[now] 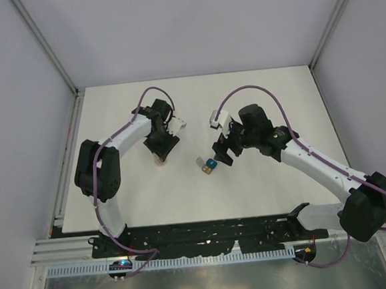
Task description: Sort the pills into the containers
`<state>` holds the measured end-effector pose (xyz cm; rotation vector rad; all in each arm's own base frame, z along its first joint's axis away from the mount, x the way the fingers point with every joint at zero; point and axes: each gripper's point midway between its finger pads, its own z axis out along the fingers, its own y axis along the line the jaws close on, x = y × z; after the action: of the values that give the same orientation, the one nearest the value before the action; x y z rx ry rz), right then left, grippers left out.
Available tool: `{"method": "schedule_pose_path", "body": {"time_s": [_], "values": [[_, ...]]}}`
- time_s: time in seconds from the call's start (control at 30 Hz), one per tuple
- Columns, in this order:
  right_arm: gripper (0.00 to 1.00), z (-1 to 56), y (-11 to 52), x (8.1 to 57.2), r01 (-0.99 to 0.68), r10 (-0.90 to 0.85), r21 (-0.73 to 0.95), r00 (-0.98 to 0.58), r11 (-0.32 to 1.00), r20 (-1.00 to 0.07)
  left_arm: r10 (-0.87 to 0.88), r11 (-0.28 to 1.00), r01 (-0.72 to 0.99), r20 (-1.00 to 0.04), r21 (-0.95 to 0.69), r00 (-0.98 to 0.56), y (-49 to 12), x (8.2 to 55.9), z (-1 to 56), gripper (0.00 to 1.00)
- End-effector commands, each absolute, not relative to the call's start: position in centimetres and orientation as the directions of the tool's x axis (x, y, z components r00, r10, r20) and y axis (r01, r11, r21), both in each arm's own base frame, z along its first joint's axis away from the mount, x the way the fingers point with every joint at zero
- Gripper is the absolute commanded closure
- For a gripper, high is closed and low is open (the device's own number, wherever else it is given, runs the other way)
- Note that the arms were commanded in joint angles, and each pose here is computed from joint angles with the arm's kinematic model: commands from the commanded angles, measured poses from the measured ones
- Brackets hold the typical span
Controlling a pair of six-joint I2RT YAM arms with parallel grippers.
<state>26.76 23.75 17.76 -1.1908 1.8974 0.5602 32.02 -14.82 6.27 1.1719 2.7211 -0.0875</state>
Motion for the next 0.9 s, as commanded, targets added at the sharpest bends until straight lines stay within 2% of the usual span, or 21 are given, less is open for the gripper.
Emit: {"method": "schedule_pose_path", "body": {"time_s": [0.0,0.07,0.2,0.43,0.73,0.8,0.87], "values": [[0.11,19.1,24.0,27.6,-0.882,-0.502,-0.089,-0.177,0.462,-0.847,0.685,0.714,0.699,-0.239,0.036,-0.688,-15.3,32.9,6.3,1.00],[0.11,18.9,24.0,27.6,-0.882,-0.504,-0.088,-0.180,0.463,-0.844,0.681,0.718,0.695,-0.235,0.031,-0.693,-15.3,32.7,6.0,0.99],[0.10,18.4,24.0,27.8,-0.882,-0.512,-0.087,-0.187,0.464,-0.838,0.673,0.724,0.689,-0.225,0.011,-0.704,-15.5,32.4,5.3,0.87],[0.10,17.3,23.9,28.0,-0.880,-0.528,-0.085,-0.201,0.467,-0.825,0.665,0.733,0.680,-0.234,0.019,-0.710,-15.3,32.3,5.3,0.50],[0.09,15.7,23.7,28.3,-0.890,-0.572,-0.105,-0.191,0.444,-0.798,0.655,0.738,0.670,-0.316,0.075,-0.686,-15.1,33.2,8.2,0.06],[0.09,15.0,23.6,28.3,-0.899,-0.594,-0.107,-0.189,0.426,-0.782,0.653,0.738,0.669,-0.337,0.085,-0.678,-15.1,33.4,9.2,0.00],[0.09,14.3,23.7,28.4,-0.910,-0.627,-0.095,-0.200,0.404,-0.753,0.650,0.740,0.666,-0.355,0.095,-0.672,-15.0,33.4,10.0,0.01]]}}
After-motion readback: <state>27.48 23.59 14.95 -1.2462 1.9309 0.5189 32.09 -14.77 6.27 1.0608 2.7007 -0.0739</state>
